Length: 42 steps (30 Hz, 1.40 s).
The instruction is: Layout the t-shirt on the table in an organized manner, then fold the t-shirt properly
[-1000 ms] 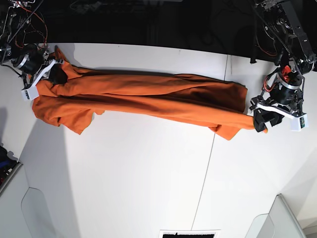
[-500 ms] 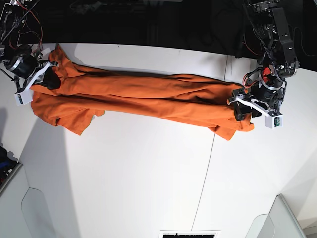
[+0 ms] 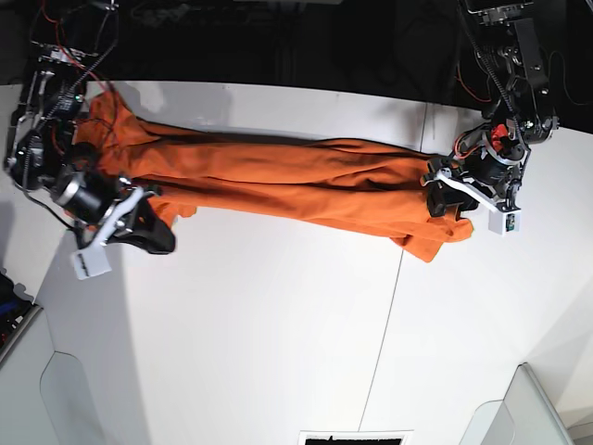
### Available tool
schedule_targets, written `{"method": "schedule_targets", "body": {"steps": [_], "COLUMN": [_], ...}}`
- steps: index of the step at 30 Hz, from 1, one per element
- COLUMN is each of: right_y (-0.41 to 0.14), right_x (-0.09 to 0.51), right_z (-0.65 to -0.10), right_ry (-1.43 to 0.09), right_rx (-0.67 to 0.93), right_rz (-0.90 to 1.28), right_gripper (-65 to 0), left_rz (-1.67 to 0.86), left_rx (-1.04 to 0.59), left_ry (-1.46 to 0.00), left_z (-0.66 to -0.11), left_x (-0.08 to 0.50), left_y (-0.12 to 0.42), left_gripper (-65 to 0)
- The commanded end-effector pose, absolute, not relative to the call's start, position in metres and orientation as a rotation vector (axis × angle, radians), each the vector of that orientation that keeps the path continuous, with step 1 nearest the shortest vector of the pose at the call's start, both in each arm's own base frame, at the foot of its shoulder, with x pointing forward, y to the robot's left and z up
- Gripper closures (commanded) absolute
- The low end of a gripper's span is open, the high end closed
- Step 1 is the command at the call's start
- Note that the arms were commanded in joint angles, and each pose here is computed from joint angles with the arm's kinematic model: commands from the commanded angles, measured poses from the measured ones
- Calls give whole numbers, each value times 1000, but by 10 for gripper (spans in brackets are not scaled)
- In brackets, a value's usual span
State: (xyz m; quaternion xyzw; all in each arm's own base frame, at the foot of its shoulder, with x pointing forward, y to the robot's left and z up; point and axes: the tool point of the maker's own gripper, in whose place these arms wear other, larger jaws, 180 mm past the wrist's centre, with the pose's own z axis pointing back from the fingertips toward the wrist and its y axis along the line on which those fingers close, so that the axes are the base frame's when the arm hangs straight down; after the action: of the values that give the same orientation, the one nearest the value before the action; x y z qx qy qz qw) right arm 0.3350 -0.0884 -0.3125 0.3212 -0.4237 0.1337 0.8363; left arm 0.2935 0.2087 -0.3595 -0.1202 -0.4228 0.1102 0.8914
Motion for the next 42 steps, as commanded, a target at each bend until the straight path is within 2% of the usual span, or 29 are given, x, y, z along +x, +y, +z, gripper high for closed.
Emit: {"method": "schedule_targets", "body": {"steps": [1, 5, 8, 12, 16, 23, 32, 42], "right_y": [-63, 28, 83, 120, 112, 64, 46, 43], "right_x": [344, 343, 338, 318, 304, 297, 295, 301], "right_z": [-296, -311, -334, -397, -435, -461, -467, -454], "right_ry": [-950, -897, -850, -636, -518, -467, -430, -466], "right_rx": [737, 830, 825, 732, 710, 650, 618, 654], "right_rz": [319, 437, 546, 698, 693, 648, 649, 629], "right_gripper": [0, 0, 0, 0, 0, 0, 0, 0], "left_rz": [212, 190, 168, 157, 131, 165, 143, 155], "left_rx": [-249, -253, -284, -306, -312, -273, -168, -198], "left_ry": [-927, -929, -932, -928, -946, -1033, -1041, -1042], "left_z": [-345, -343, -341, -342, -334, -304, -293, -294], "left_x": [301, 302, 301, 299, 300, 300, 298, 298], "left_y": [213, 214, 208, 205, 211, 262, 293, 288], "left_gripper": [-389, -389, -389, -389, -389, -389, -389, -389]}}
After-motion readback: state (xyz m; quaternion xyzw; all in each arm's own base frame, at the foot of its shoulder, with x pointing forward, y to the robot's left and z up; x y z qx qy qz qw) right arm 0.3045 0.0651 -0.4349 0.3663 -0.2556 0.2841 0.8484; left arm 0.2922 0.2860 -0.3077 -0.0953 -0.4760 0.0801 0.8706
